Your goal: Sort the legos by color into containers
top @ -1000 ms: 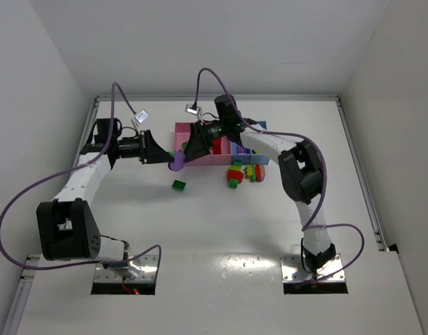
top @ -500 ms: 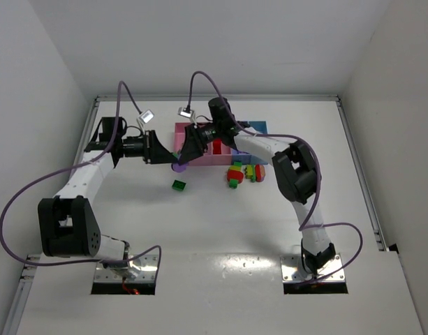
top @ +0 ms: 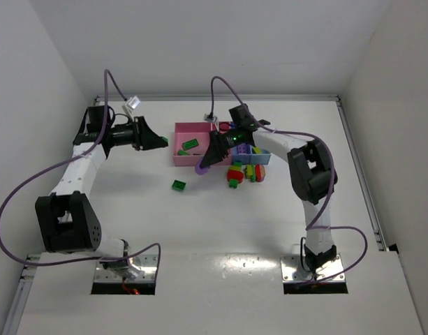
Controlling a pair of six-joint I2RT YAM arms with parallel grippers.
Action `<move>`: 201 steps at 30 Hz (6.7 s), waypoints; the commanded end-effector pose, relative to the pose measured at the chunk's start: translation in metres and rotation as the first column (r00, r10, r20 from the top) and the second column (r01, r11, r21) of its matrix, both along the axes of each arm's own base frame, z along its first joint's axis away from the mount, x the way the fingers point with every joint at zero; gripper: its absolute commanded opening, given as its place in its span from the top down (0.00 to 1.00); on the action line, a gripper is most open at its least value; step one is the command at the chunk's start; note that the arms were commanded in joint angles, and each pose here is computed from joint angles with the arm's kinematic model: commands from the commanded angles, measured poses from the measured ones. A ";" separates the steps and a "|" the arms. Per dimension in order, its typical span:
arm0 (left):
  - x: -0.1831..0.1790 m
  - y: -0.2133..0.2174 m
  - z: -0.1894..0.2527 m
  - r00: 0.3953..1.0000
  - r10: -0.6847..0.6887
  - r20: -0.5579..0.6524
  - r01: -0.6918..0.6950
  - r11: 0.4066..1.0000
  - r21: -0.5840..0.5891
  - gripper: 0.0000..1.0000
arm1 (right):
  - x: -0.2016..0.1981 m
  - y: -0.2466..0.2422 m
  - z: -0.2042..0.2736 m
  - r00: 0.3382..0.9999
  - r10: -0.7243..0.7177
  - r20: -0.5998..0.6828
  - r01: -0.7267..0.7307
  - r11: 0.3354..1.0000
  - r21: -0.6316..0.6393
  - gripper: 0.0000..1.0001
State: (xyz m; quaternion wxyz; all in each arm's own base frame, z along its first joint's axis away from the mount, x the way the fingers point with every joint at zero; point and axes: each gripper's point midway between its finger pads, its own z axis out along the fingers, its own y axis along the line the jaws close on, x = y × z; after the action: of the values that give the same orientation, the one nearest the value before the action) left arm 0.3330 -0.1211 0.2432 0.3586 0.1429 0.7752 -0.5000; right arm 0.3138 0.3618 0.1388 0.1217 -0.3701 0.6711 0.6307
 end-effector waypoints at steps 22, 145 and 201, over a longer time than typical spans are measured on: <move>0.154 -0.083 -0.114 0.976 0.216 -0.017 -0.185 0.869 0.459 0.45 | 0.138 -0.130 0.020 0.635 -0.459 0.621 0.727 0.628 -0.279 1.00; 0.167 -0.088 -0.115 0.977 -0.047 0.207 -0.100 0.758 0.644 0.51 | 0.131 -0.211 0.041 0.508 -0.520 0.687 0.841 0.473 -0.264 0.22; -0.022 -0.190 -0.105 0.955 0.199 0.220 -0.291 0.780 0.555 0.17 | 0.105 -0.255 0.055 0.415 -0.600 0.684 0.904 0.355 -0.237 0.06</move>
State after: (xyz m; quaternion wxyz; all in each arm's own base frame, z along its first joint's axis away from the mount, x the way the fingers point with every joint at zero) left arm 0.3045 -0.2899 0.1381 0.4127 0.1988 0.8744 -0.1602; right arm 0.4194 0.1148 0.1727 0.4250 -0.1736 0.8762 0.1464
